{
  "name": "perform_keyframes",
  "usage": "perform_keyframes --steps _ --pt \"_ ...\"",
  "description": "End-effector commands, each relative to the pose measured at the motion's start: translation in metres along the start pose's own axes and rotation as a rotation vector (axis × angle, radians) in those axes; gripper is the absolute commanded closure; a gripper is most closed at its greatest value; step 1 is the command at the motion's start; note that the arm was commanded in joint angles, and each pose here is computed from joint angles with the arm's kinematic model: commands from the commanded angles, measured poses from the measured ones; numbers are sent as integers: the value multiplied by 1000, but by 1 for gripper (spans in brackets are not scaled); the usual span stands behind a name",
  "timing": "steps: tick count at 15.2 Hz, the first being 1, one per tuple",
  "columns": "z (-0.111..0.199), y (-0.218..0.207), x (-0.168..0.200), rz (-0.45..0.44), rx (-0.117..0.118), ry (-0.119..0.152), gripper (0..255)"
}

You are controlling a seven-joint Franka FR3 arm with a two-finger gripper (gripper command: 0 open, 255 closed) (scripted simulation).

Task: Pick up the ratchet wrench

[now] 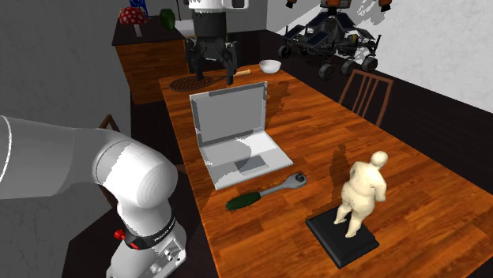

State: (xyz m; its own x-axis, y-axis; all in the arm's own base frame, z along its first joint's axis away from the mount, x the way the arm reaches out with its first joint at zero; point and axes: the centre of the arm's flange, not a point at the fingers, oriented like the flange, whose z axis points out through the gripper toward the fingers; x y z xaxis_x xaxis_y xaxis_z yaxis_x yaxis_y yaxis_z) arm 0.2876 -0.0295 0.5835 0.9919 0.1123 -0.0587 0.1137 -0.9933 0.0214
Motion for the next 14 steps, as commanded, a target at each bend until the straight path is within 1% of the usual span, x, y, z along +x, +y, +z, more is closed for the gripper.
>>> perform_keyframes --steps 1,14 --pt "0 0 0 0 0 0 0" --pt "155 66 31 308 6 17 0"
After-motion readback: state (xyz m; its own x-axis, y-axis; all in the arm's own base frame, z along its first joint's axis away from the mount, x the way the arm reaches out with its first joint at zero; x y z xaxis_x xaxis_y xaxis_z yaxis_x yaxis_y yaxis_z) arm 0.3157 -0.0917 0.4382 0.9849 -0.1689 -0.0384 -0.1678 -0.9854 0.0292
